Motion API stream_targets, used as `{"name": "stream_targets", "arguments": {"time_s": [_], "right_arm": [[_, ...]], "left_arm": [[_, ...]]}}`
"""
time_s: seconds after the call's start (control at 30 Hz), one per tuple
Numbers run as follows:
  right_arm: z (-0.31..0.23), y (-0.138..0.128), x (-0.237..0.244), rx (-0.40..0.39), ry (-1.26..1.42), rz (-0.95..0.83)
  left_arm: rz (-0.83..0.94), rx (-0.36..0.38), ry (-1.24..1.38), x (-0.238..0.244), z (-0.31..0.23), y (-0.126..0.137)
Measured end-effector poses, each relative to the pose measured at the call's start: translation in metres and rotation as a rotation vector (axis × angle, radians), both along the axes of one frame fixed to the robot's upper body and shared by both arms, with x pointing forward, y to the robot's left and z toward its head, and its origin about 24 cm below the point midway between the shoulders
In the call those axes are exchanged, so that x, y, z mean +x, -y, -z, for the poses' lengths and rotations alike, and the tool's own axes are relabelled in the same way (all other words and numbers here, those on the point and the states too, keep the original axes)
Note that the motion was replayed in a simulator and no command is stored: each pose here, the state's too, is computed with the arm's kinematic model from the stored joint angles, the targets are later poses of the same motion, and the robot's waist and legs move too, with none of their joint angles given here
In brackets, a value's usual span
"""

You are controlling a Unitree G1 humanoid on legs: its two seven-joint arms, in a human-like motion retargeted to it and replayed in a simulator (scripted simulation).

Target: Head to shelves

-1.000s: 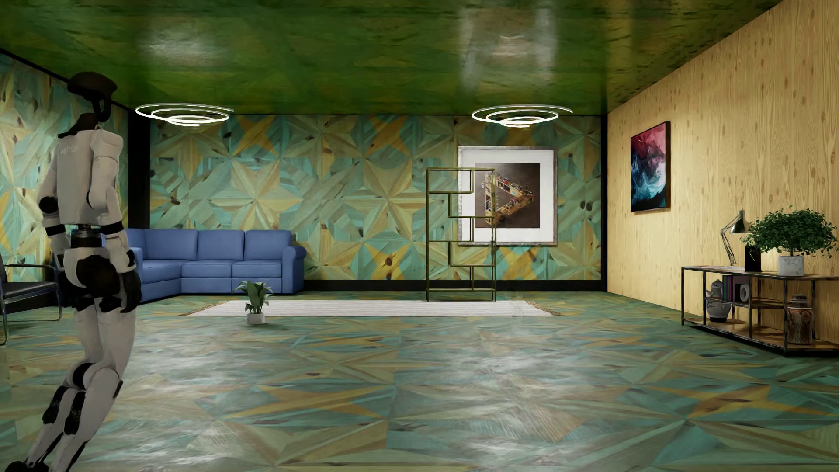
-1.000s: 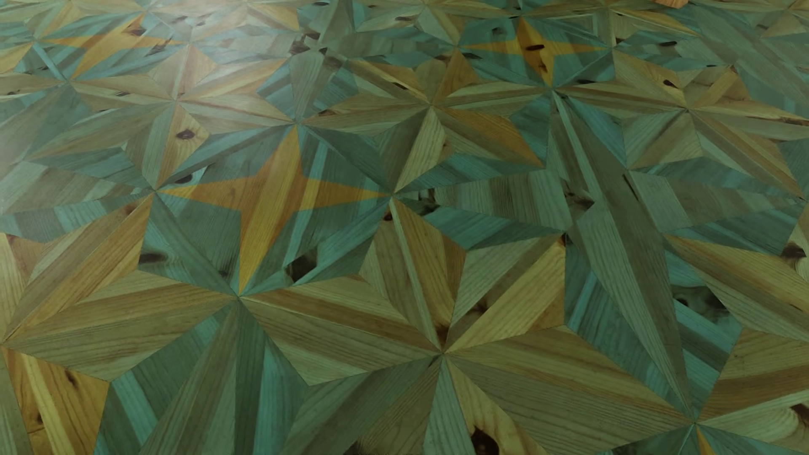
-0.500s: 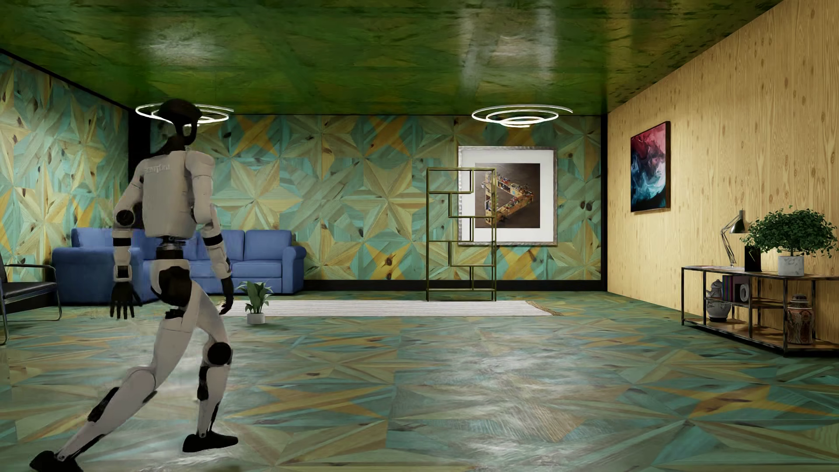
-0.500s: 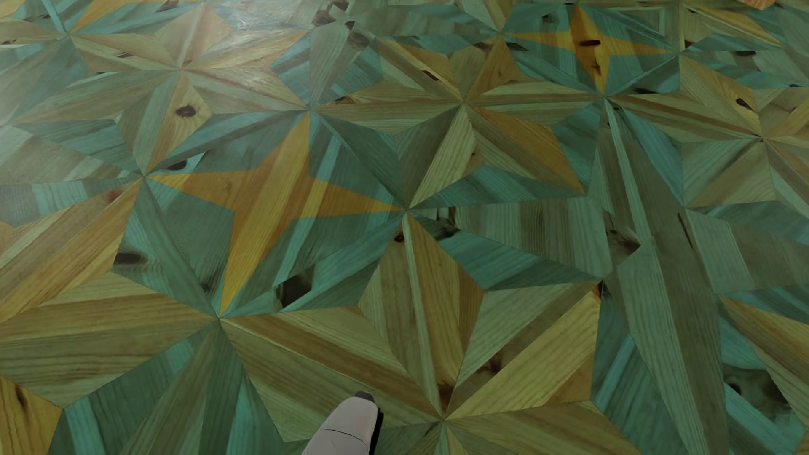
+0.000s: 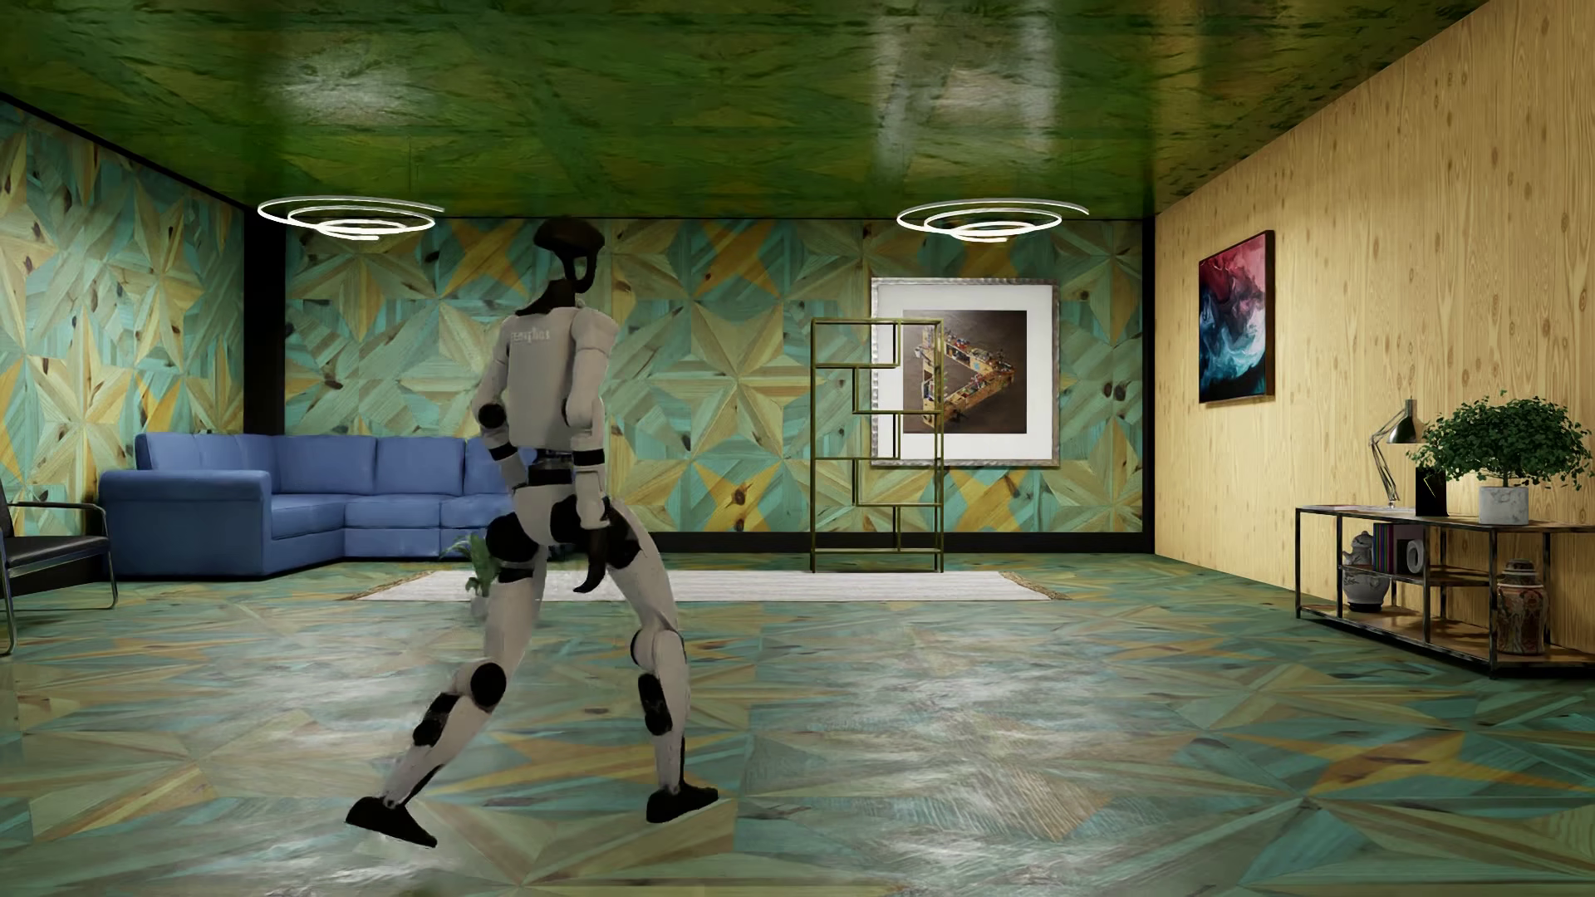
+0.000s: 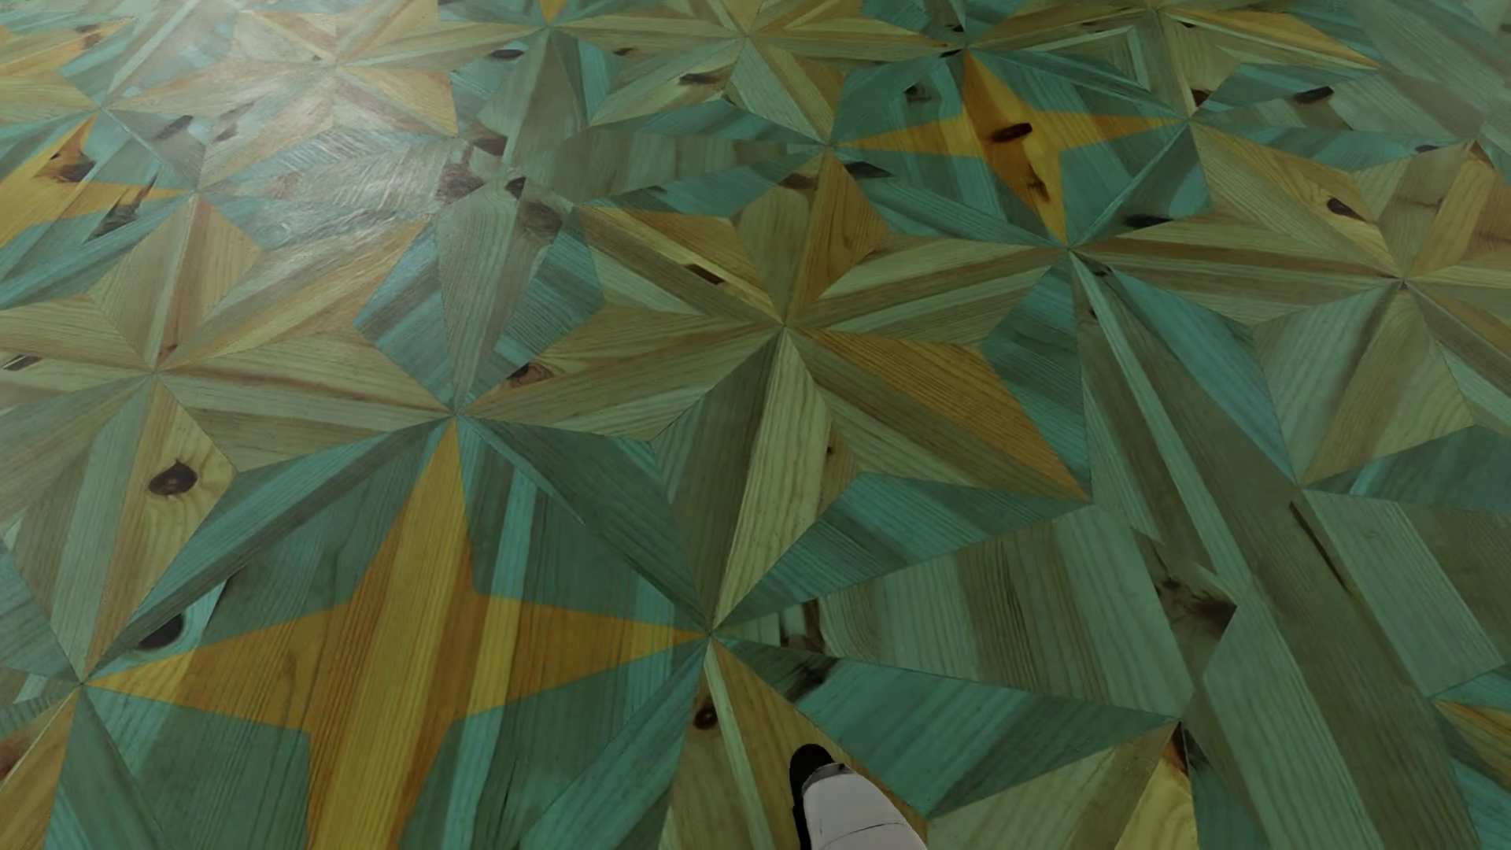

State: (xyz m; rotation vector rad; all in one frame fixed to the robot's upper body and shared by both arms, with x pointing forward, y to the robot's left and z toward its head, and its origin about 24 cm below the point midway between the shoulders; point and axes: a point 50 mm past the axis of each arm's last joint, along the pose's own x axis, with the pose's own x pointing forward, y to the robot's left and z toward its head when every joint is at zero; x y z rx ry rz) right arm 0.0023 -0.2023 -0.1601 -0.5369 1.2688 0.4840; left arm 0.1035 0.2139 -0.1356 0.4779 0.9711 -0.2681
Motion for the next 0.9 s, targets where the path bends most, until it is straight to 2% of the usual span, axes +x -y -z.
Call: {"name": "stream_targets", "arguments": {"time_s": [0.13,0.17,0.43,0.53,0.6,0.67,0.7,0.73,0.77,0.8,0.83,0.9], "right_arm": [[0.004,-0.001,-0.003,-0.012,-0.031,-0.02],[0.004,0.002,0.004,-0.022,-0.01,0.042],[-0.032,0.005,0.119,0.034,0.376,0.005],[-0.04,0.009,0.135,0.037,0.439,0.052],[-0.023,0.004,0.104,0.033,0.325,0.098],[-0.012,0.009,0.075,0.005,0.228,0.123],[-0.006,0.002,0.064,0.004,0.175,0.072],[-0.003,0.001,0.055,0.002,0.147,0.115],[-0.004,-0.003,0.046,0.021,0.137,0.072],[0.002,-0.002,0.029,0.001,0.074,0.138],[0.002,-0.004,0.017,0.006,0.042,0.072],[0.003,-0.002,-0.003,-0.003,-0.009,0.076]], "left_arm": [[-0.036,0.018,-0.155,-0.044,0.016,-0.002],[-0.058,0.012,-0.171,-0.054,0.017,-0.002],[-0.084,0.045,-0.3,-0.099,0.021,-0.012],[-0.088,0.056,-0.353,-0.114,0.023,-0.013],[-0.091,0.078,-0.433,-0.134,0.025,-0.015],[-0.124,0.07,-0.406,-0.126,0.026,-0.015],[-0.118,0.062,-0.388,-0.122,0.026,-0.013],[-0.109,0.046,-0.343,-0.108,0.025,-0.009],[-0.091,0.031,-0.29,-0.094,0.023,-0.007],[-0.096,0.023,-0.244,-0.083,0.019,-0.007],[-0.087,0.011,-0.178,-0.065,0.015,-0.006],[-0.077,-0.005,-0.075,-0.036,0.006,-0.005]]}}
